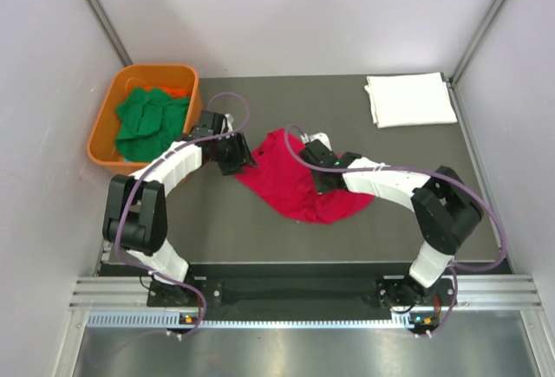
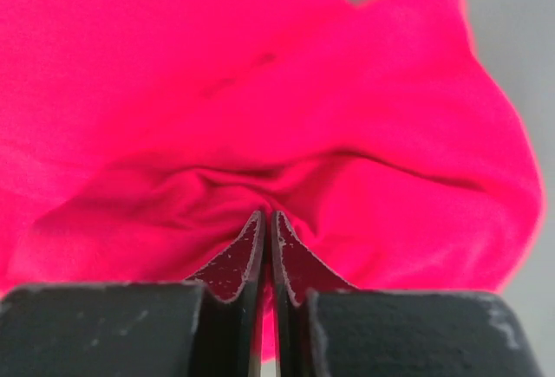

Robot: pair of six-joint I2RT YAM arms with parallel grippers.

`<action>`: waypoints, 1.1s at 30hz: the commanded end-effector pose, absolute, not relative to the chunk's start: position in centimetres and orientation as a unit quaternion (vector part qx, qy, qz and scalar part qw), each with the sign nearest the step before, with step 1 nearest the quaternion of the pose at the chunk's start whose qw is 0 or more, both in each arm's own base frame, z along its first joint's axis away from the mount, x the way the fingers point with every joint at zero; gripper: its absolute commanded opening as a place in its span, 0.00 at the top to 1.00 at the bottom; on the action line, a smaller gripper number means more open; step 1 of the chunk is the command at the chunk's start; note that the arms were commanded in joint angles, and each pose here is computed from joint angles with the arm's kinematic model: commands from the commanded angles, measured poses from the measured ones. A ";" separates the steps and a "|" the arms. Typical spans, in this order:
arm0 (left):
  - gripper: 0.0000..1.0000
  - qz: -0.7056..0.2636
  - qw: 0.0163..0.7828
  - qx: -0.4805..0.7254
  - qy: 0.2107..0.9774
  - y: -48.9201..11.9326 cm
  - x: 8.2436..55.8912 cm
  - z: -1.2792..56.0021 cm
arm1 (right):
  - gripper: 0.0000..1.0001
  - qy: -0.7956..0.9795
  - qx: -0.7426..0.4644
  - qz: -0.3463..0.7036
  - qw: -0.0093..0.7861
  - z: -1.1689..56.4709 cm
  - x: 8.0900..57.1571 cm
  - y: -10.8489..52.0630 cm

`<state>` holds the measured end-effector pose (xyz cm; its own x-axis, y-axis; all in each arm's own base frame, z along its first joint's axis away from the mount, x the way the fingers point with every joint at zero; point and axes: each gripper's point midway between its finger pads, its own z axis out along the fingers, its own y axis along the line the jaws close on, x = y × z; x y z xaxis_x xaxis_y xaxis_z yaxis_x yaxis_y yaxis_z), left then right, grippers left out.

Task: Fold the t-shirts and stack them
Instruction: Flatten the tshirt out

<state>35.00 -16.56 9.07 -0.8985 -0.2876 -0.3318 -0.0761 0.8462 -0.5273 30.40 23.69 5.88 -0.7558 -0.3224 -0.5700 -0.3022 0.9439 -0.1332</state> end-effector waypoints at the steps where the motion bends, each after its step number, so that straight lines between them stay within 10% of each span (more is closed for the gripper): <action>1: 0.42 -0.286 0.213 -0.064 0.932 -18.9 35.1 9.7 | 1.00 0.941 -0.111 -0.004 0.320 7.6 30.5 21.2; 21: 0.41 -0.162 0.199 0.023 0.966 -21.8 31.9 4.2 | 1.00 0.924 0.130 -0.012 0.359 8.7 22.3 9.5; 28: 0.60 -0.165 0.183 0.014 0.969 -21.9 31.3 3.3 | 0.99 0.921 0.135 -0.007 0.365 9.2 22.8 9.6; 33: 0.50 -0.152 0.197 0.016 0.968 -21.3 31.3 3.3 | 0.96 0.921 0.133 0.002 0.367 9.0 22.7 9.7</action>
<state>30.61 -21.38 2.88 -0.9409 -0.0230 -0.3379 0.0827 0.9519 -0.2951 21.83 9.85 7.99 -0.7388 0.2103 -0.6403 0.2202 0.9732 0.0655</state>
